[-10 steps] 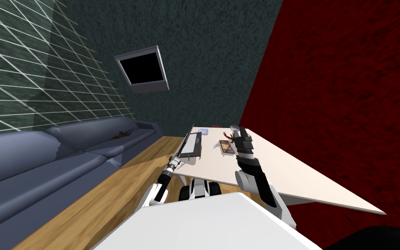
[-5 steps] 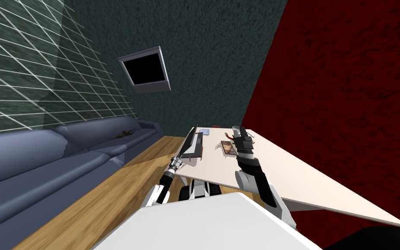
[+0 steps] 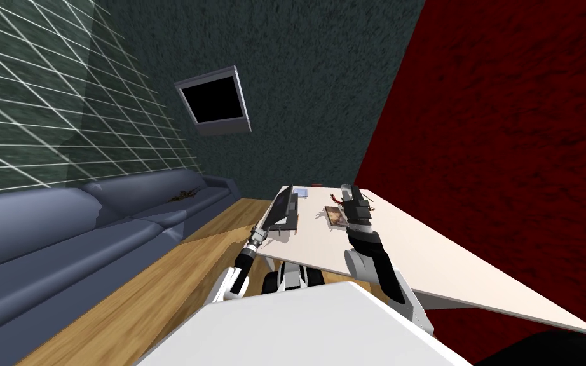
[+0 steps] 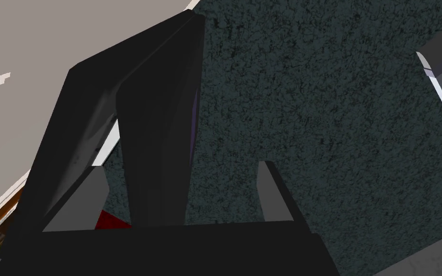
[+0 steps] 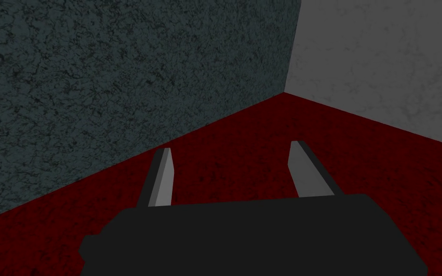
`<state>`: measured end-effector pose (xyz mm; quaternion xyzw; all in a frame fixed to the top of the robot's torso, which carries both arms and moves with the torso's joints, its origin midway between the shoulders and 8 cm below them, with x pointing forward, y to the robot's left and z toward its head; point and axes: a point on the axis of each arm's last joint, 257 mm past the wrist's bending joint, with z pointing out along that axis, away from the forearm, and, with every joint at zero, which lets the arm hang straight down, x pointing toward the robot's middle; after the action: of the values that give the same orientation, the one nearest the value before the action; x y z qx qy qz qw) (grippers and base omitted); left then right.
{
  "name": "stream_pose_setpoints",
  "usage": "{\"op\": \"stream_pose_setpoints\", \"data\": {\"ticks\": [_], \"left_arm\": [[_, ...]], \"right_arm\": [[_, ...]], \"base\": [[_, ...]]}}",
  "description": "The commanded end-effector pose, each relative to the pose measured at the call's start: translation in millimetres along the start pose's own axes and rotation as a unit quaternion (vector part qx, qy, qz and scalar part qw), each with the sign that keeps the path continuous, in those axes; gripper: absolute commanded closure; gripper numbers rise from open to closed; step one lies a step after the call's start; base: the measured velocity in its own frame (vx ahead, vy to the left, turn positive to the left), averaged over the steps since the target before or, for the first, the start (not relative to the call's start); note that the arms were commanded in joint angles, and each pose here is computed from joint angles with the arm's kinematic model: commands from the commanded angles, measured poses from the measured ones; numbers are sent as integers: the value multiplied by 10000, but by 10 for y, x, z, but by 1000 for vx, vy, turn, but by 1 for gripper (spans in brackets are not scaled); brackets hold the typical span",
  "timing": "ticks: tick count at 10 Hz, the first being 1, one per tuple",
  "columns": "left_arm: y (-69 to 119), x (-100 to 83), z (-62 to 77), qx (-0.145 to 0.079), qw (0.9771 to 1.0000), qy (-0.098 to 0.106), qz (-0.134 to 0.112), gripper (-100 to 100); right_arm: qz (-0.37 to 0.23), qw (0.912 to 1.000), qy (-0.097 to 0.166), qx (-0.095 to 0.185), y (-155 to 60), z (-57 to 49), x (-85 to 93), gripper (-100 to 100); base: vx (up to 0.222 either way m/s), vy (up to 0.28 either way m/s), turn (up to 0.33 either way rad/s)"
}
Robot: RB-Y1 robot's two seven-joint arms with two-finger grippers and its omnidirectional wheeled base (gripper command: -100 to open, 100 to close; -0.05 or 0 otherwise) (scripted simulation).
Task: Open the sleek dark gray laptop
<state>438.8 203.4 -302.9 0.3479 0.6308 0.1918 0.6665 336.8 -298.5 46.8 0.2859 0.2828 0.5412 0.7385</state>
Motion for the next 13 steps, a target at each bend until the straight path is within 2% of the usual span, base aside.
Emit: {"op": "stream_pose_setpoints", "data": {"ticks": [1,8,9,10,11,12,13], "left_arm": [[47,59,43,17,9999,136,-38,-100],[537,25,242,-220,9993,313,-31,-100],[546,45,240,-239,9991,353,-31,-100],[634,32,268,-300,9988,379,-36,-100],[565,28,244,-255,9990,358,-20,-100],[574,34,247,-267,9989,376,-32,0],[573,34,246,-266,9989,375,-31,0]], "right_arm": [[0,10000,0,0,0,0,0,0],[0,10000,0,0,0,0,0,0],[0,10000,0,0,0,0,0,0],[0,10000,0,0,0,0,0,0],[0,10000,0,0,0,0,0,0],[0,10000,0,0,0,0,0,0],[0,10000,0,0,0,0,0,0]], "base": [[-51,5,-64],[-53,-10,-87],[-44,1,-39],[-52,-5,-53],[-27,-1,-16],[-6,0,3],[0,0,0]]}}
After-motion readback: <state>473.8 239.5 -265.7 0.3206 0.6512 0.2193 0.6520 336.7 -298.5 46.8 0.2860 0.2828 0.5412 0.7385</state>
